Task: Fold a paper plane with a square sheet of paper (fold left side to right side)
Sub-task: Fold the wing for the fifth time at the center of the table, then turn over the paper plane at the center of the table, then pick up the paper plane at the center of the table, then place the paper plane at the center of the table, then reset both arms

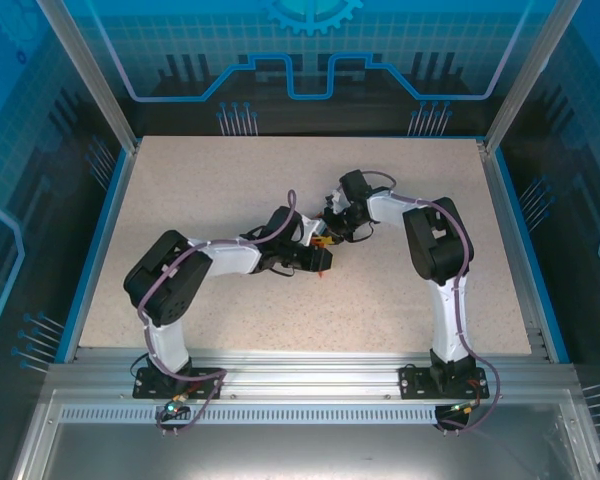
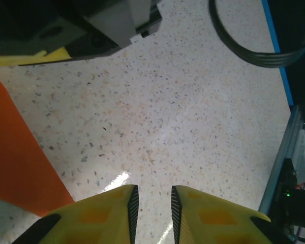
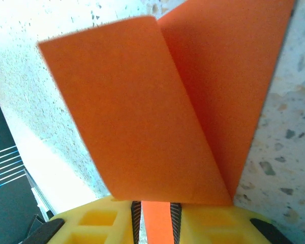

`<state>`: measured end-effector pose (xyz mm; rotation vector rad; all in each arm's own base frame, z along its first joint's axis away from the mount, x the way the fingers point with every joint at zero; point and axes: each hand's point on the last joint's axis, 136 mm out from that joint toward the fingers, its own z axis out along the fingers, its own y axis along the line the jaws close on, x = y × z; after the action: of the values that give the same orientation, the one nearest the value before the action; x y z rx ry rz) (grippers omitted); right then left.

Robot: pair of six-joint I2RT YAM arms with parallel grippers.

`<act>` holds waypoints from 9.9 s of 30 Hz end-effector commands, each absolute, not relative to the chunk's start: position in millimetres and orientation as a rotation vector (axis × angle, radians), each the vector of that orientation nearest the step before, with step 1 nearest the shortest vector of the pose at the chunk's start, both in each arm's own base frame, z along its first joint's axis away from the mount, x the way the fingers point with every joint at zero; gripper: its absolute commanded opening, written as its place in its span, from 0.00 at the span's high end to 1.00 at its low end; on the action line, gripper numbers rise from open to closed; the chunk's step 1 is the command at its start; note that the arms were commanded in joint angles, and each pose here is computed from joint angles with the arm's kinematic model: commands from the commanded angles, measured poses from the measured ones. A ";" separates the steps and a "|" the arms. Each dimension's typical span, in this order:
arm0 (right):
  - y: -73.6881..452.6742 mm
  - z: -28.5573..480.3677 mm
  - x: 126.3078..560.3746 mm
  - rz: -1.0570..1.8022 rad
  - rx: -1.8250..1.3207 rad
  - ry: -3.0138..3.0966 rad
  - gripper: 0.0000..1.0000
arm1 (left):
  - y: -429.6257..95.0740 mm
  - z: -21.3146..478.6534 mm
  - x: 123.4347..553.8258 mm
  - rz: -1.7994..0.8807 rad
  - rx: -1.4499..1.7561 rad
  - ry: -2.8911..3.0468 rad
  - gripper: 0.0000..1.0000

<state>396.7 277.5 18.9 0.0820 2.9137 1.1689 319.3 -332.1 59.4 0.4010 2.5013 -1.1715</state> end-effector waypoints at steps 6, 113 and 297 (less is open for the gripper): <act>280.7 11.8 376.7 1.143 0.099 2.988 0.75 | -323.7 24.8 325.1 -1.033 0.411 2.588 0.72; 210.2 -4.2 523.6 0.820 0.117 2.861 0.86 | -299.1 -14.4 290.2 -0.949 0.414 2.688 0.95; 1.4 124.3 356.2 -0.057 0.096 2.119 0.01 | 8.8 161.4 320.0 0.202 -0.331 1.862 0.01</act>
<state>314.9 -1.7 87.0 0.1531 2.3719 -0.0961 312.0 4.4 165.2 -0.3332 1.9049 0.2210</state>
